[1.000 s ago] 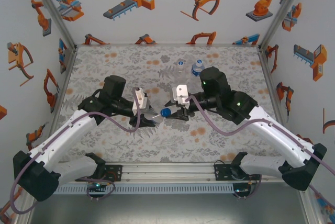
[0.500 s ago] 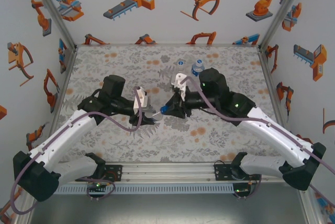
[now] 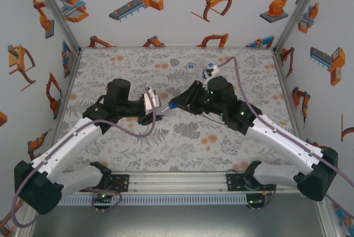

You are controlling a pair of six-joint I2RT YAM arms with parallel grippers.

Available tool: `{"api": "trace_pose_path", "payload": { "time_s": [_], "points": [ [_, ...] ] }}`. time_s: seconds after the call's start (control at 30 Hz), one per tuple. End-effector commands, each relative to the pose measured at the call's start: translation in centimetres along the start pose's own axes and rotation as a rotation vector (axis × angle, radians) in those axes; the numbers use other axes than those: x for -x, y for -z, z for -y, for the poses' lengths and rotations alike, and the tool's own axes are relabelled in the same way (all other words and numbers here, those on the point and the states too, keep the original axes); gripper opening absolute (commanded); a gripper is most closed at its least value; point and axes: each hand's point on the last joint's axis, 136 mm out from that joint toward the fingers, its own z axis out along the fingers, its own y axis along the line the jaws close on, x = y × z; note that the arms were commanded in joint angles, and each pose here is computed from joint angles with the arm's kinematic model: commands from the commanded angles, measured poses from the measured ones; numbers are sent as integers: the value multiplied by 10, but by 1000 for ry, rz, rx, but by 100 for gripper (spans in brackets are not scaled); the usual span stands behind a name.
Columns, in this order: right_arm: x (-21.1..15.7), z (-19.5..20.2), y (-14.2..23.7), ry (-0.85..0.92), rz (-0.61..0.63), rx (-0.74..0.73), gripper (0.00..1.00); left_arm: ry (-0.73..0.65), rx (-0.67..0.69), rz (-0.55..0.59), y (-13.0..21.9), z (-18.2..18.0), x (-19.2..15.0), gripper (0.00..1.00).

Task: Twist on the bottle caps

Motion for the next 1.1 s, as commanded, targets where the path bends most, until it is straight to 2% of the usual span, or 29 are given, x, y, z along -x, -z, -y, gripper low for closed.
{"api": "trace_pose_path", "payload": {
  "time_s": [0.0, 0.03, 0.07, 0.2, 0.27, 0.43, 0.5, 0.6, 0.7, 0.77, 0.87, 1.07],
  "points": [
    [-6, -5, -6, -181, -17, 47, 0, -77, 13, 106, 2, -5, 30, 0],
    [-5, -9, -4, -164, -15, 57, 0, -76, 13, 105, 3, -5, 30, 0],
    [-2, -14, -2, -126, -9, 73, 7, -73, 9, 102, 2, -4, 29, 0],
    [10, -35, 14, 132, 14, 105, 46, -65, -25, 108, 2, 2, 29, 0],
    [13, -43, 22, 268, 14, 122, 54, -63, -47, 111, 3, 6, 29, 0],
    [23, -57, 46, 626, 53, 176, 58, -58, -103, 106, 5, 17, 28, 0],
    [17, -67, 56, 842, 56, 231, 59, -56, -133, 105, 6, 23, 28, 0],
    [-9, -85, 70, 1193, 0, 385, 58, -53, -186, 112, 9, 33, 29, 0],
    [-47, -91, 89, 1530, -105, 606, 57, -47, -242, 126, 11, 42, 32, 0],
    [-64, -88, 98, 1679, -150, 714, 57, -39, -277, 134, 12, 48, 33, 0],
    [-73, -81, 98, 1796, -184, 776, 58, -25, -322, 145, 14, 53, 35, 0],
    [-87, -74, 88, 1857, -251, 826, 56, 4, -357, 134, 12, 56, 35, 0]
  ]
}}
